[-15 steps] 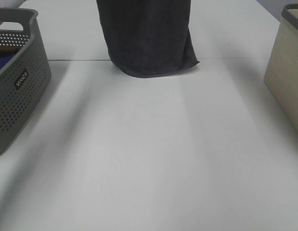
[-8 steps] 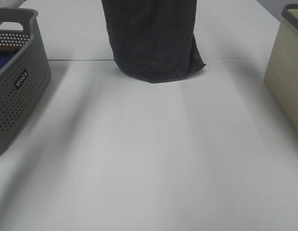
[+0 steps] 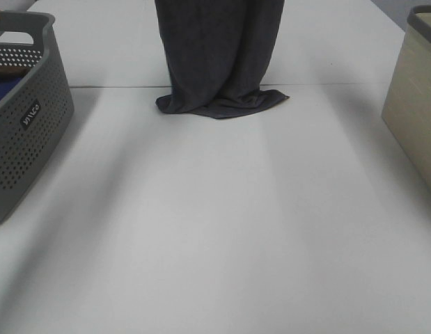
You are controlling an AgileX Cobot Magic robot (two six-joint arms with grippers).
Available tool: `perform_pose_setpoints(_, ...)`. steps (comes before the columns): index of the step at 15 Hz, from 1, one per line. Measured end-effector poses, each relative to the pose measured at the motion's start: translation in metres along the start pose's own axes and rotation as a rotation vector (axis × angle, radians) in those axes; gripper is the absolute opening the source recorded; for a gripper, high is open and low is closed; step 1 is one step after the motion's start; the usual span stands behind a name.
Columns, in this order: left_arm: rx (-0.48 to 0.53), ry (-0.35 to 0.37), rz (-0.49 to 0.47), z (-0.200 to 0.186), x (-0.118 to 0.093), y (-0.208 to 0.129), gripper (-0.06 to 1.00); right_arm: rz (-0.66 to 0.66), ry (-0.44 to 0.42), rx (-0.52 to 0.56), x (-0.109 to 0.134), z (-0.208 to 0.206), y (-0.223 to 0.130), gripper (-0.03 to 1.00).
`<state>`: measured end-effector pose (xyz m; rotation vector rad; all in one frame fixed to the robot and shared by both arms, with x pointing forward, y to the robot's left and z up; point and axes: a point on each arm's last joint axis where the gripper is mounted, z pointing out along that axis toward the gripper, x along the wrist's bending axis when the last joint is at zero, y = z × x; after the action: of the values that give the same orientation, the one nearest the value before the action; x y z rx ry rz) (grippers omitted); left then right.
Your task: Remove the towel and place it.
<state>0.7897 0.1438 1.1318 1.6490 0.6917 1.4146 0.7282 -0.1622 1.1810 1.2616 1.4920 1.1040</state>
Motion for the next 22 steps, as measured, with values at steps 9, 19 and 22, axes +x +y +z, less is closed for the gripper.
perform_pose_setpoints(9,0.618,-0.344,-0.289,-0.072,0.006,0.022,0.00,-0.111,0.217,0.613,0.001,-0.088,-0.002,0.01)
perform_pose_setpoints(19,0.705,-0.364,-0.483,-0.176,0.034,0.077,0.00,-0.017,0.361,0.620,-0.006,-0.192,0.009,0.01)
perform_pose_setpoints(22,0.809,-0.443,-0.511,-0.215,0.019,0.062,0.00,-0.002,0.395,0.657,-0.007,-0.223,-0.004,0.01)
